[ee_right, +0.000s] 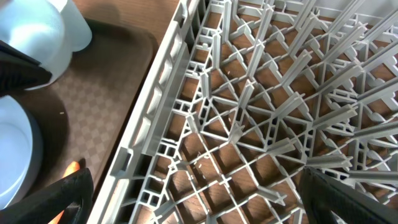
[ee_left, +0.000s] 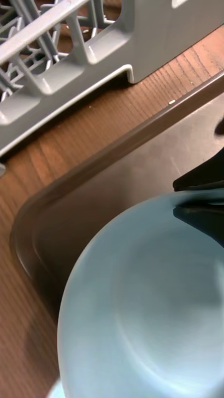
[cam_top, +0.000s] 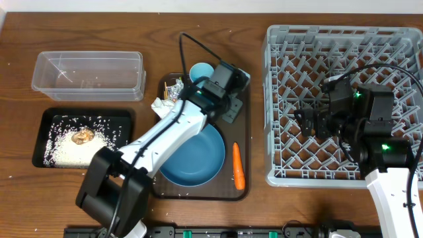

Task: Sort waste into correct bins and load items into the dishwasher rack
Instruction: 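Carry the light-blue bowl back and set it on the brown tray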

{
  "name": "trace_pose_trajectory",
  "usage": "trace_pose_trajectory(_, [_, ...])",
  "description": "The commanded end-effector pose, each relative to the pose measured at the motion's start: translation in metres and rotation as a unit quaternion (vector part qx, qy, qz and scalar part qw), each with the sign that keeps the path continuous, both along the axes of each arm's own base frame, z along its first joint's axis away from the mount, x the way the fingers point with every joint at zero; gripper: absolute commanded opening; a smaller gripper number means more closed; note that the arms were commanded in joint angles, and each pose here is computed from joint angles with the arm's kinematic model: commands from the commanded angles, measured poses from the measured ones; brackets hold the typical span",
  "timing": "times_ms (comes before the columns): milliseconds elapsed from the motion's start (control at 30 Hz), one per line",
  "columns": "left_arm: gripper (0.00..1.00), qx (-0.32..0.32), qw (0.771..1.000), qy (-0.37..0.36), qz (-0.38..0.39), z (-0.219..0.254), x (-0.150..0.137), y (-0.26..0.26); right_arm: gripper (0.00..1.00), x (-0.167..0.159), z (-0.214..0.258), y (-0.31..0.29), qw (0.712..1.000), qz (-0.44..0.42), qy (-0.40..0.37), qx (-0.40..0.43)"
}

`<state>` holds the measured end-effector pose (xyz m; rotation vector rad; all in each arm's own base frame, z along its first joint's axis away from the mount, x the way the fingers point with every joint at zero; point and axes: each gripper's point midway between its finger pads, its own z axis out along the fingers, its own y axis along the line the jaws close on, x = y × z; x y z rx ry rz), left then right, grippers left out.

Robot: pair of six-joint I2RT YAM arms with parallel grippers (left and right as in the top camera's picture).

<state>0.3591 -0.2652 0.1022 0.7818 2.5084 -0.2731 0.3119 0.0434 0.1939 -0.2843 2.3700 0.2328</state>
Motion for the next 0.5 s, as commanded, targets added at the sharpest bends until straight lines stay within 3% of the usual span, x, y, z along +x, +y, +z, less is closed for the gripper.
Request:
trace_pose_trajectory(0, [0.06,0.025,1.0,0.001,-0.004,-0.01,-0.001,-0.001,0.99,0.003,0.007,0.004,1.0,0.002,-0.007,0.002])
trace_pose_trajectory(467, [0.06,0.037,0.993,-0.102,0.036,0.053,0.012,0.016,0.99,0.003,0.007,0.004,1.0,0.002,-0.007,0.002])
